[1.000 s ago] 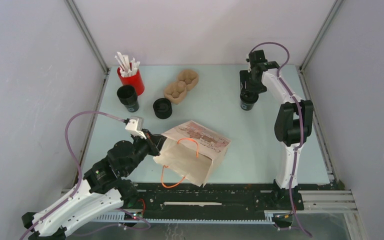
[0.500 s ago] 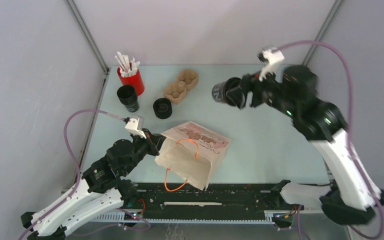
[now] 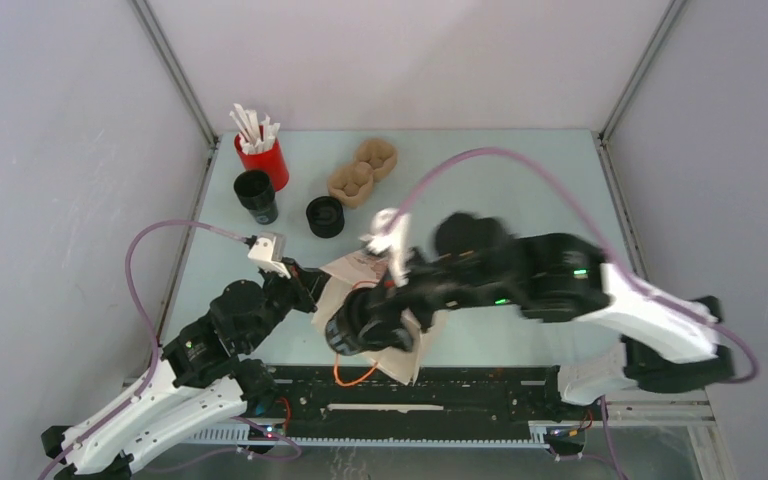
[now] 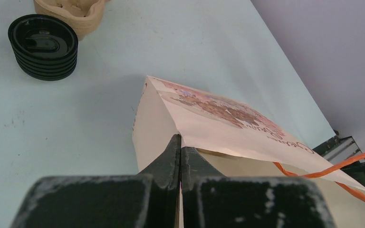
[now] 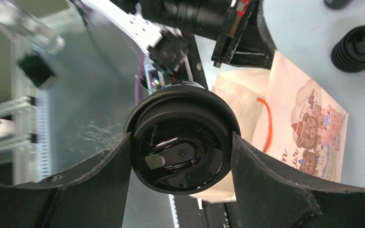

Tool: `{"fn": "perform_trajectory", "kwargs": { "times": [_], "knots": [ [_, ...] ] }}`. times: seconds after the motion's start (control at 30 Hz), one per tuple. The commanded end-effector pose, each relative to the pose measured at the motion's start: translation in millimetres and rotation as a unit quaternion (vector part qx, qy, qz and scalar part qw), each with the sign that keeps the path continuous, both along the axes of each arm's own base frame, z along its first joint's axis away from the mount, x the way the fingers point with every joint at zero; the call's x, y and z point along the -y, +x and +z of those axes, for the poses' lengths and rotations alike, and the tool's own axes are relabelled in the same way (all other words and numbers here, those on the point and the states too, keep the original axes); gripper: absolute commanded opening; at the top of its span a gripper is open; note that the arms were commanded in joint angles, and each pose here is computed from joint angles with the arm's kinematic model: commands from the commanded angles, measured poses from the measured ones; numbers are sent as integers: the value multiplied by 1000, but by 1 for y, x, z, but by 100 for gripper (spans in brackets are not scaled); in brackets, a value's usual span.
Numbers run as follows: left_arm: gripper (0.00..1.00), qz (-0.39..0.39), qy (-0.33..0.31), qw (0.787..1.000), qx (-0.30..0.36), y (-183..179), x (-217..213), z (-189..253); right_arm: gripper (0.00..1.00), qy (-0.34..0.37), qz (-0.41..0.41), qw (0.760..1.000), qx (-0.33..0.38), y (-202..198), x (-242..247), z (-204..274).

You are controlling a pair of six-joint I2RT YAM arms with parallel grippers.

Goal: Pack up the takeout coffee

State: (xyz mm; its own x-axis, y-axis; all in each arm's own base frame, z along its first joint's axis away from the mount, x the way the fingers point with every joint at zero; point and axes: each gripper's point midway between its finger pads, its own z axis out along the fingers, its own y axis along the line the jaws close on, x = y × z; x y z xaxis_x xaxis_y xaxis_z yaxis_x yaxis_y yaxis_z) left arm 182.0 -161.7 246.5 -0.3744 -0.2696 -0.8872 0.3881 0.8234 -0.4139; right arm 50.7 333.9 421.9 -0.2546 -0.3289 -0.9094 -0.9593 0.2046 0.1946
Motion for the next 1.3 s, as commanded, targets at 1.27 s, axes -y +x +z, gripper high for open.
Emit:
{"fn": "perform_trajectory", "kwargs": {
  "times": [1.27],
  "knots": [
    [0,-94,-62,993,24,-35,11,-12,37,-408,-95,851,318,86,-18,-217]
  ]
}}
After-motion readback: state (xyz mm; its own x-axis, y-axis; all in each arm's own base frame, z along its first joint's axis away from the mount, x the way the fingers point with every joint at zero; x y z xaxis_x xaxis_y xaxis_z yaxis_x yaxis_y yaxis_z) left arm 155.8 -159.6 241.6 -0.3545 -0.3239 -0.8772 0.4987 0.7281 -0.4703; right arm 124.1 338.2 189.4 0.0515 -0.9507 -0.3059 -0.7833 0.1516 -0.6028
